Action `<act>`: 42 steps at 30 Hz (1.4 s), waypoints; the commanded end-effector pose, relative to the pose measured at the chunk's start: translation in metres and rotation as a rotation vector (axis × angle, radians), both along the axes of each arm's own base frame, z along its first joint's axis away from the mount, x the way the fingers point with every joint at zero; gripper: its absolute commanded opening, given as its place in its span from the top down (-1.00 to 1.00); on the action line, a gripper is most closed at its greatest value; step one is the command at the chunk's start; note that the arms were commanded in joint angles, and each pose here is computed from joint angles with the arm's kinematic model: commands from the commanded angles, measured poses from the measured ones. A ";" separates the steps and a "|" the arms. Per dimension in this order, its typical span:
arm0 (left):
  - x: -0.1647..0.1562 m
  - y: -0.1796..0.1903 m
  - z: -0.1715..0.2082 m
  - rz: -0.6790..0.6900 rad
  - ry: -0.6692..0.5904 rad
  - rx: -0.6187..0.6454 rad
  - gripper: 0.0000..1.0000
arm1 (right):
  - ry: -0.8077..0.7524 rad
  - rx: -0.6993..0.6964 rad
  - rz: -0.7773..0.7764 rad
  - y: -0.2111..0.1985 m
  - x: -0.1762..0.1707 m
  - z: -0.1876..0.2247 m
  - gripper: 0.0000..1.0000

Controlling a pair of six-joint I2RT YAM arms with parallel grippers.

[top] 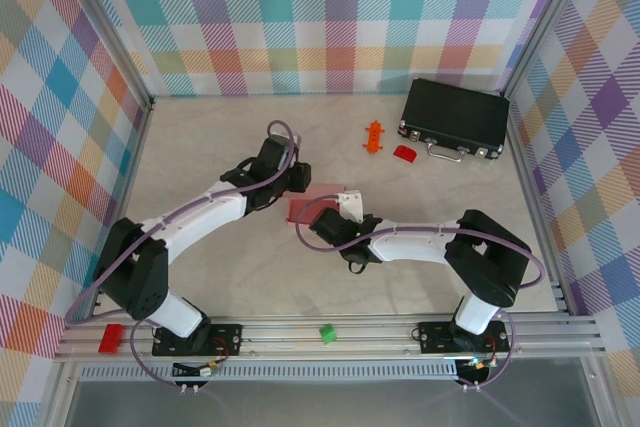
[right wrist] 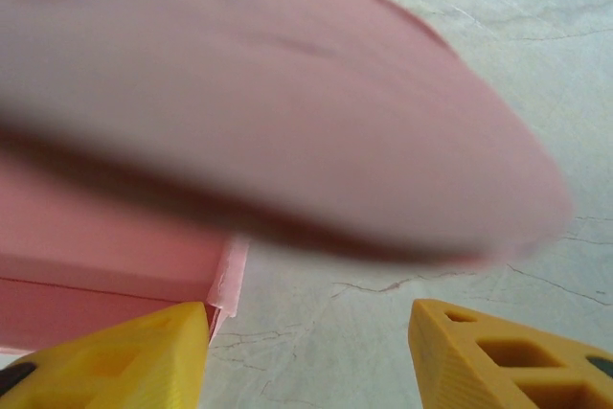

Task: Fold the paper box

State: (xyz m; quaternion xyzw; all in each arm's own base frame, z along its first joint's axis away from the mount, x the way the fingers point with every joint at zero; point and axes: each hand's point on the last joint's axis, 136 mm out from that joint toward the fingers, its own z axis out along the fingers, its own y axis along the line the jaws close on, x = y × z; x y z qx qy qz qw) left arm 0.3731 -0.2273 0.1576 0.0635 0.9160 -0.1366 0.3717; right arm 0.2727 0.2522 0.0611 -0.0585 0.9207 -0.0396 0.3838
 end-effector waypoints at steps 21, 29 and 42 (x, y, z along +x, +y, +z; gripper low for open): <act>-0.017 -0.003 -0.047 -0.060 0.159 0.035 0.30 | 0.030 -0.012 0.012 -0.015 -0.016 0.017 -0.24; -0.022 0.000 -0.061 -0.049 0.186 0.039 0.31 | 0.060 0.017 0.023 -0.027 -0.032 0.020 -0.27; -0.022 -0.002 -0.069 -0.040 0.185 0.031 0.32 | 0.064 -0.029 -0.112 -0.084 -0.054 0.032 -0.29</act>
